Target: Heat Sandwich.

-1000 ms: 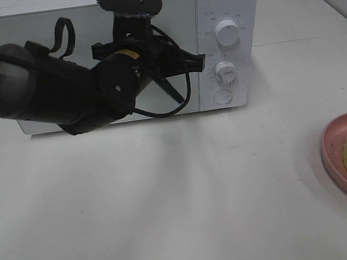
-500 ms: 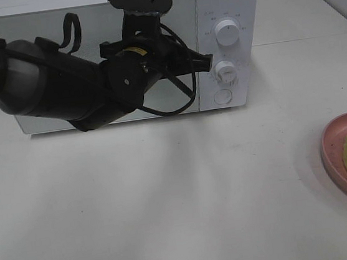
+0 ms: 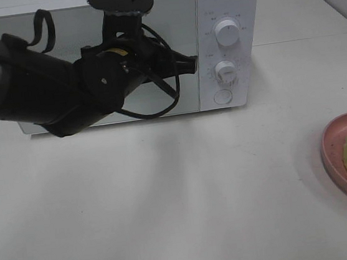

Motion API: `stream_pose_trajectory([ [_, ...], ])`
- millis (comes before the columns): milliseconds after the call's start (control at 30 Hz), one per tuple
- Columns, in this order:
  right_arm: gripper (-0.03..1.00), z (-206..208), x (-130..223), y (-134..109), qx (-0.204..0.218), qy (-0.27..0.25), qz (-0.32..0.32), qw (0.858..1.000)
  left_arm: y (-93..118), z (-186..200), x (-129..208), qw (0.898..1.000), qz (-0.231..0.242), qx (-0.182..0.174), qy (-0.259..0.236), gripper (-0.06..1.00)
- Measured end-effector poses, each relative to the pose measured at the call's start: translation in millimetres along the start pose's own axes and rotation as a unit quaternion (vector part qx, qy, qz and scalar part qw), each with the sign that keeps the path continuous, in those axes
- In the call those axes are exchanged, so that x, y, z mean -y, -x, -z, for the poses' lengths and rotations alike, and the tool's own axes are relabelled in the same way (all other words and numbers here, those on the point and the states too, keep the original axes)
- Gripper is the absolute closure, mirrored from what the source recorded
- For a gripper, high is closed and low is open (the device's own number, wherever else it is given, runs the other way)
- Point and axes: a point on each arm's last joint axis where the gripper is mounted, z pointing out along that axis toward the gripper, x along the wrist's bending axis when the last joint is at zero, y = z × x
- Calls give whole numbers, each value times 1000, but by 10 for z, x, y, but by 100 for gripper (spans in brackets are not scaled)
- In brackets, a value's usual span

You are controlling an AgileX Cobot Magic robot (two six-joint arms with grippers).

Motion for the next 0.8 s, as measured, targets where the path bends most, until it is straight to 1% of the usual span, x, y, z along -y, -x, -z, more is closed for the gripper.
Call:
stream_pose_trajectory([
  [33,21,0,0,0,0,0,0,1000,-3,57,7,1000,-1,4,-6,94],
  [67,21,0,0,0,0,0,0,1000,-5,175,31,1000,-3,15,-21,94],
  [133,21,0,0,0,0,0,0,1000,-26,275,62,999,-4,26,-39,93],
  [167,21,0,0,0,0,0,0,1000,-26,275,62,999,-4,26,-39,93],
  [200,21,0,0,0,0,0,0,1000,-43,378,91,998,-5,38,-57,87],
  [267,21,0,0,0,0,0,0,1000,-75,488,123,996,-7,47,-73,72],
  [300,21,0,0,0,0,0,0,1000,-75,488,123,996,-7,47,-73,72],
  [333,21,0,0,0,0,0,0,1000,-112,598,159,995,-8,54,-87,60],
  [367,21,0,0,0,0,0,0,1000,-129,641,171,994,-8,56,-91,29],
  [400,21,0,0,0,0,0,0,1000,-152,695,185,994,-9,57,-95,16],
  [433,21,0,0,0,0,0,0,1000,-171,736,197,994,-9,57,-97,9],
  [467,21,0,0,0,0,0,0,1000,-171,736,197,994,-9,57,-97,9],
  [500,21,0,0,0,0,0,0,1000,-220,836,226,993,-11,56,-101,0],
  [567,21,0,0,0,0,0,0,1000,-262,928,245,993,-12,57,-105,-3],
  [600,21,0,0,0,0,0,0,1000,-304,1042,264,992,-11,62,-112,-4],
  [767,21,0,0,0,0,0,0,1000,-356,1179,261,989,-8,79,-128,-4],
  [800,21,0,0,0,0,0,0,1000,-400,1240,247,984,-4,97,-150,-4],
])
